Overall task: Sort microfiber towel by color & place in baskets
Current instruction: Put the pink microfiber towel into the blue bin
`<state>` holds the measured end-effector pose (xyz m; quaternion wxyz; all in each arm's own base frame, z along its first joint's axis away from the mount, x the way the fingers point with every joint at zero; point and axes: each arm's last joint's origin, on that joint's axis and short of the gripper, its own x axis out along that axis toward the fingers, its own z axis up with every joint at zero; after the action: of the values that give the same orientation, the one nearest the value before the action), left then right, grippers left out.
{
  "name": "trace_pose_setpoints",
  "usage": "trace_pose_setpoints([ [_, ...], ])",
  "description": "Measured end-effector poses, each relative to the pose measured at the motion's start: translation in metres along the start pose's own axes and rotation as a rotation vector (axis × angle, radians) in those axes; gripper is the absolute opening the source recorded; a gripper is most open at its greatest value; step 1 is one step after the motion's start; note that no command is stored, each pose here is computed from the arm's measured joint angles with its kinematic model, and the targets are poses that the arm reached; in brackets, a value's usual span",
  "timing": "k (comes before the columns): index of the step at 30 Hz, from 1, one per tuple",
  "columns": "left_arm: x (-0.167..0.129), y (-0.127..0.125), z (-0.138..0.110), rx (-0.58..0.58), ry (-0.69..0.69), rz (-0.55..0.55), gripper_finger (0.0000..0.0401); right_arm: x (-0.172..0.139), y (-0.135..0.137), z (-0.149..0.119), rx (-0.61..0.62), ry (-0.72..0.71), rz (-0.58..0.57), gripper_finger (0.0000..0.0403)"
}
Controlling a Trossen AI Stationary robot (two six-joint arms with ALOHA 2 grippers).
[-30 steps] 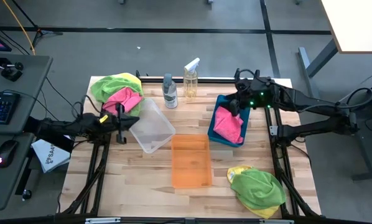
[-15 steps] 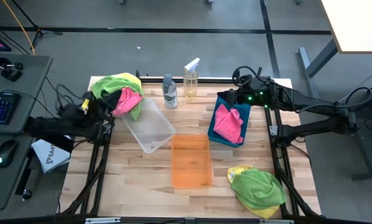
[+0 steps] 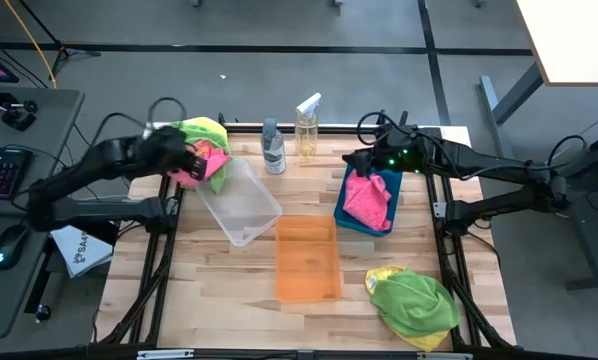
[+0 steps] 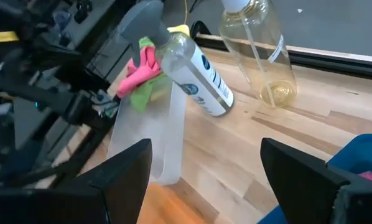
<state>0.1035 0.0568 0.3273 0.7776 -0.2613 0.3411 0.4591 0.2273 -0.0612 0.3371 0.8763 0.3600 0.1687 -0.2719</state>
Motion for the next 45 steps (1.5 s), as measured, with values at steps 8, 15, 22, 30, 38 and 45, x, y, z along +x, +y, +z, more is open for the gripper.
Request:
trace_pose_setpoints([
  [8,0.040,0.001,0.009,0.039,0.162,0.132,0.0032,-0.012,-0.001,-0.002,-0.059,0.053,0.050,0.0296],
  [15,0.065,0.003,0.017,0.025,0.280,0.162,0.0116,-0.025,-0.006,-0.005,-0.066,0.087,0.024,0.0296],
  [22,0.090,0.002,0.022,0.056,0.365,0.208,0.0189,-0.025,-0.009,-0.008,-0.073,0.121,-0.002,0.0296],
  [30,0.118,-0.005,0.022,0.085,0.477,0.223,0.0208,-0.025,-0.009,-0.008,-0.080,0.122,-0.003,0.0296],
  [38,0.133,-0.009,0.022,0.105,0.531,0.220,0.0208,-0.025,-0.009,-0.008,-0.080,0.122,-0.003,0.0296],
  [45,0.142,-0.010,0.020,0.144,0.561,0.246,0.0206,-0.025,-0.009,-0.008,-0.080,0.121,-0.003,0.0296],
])
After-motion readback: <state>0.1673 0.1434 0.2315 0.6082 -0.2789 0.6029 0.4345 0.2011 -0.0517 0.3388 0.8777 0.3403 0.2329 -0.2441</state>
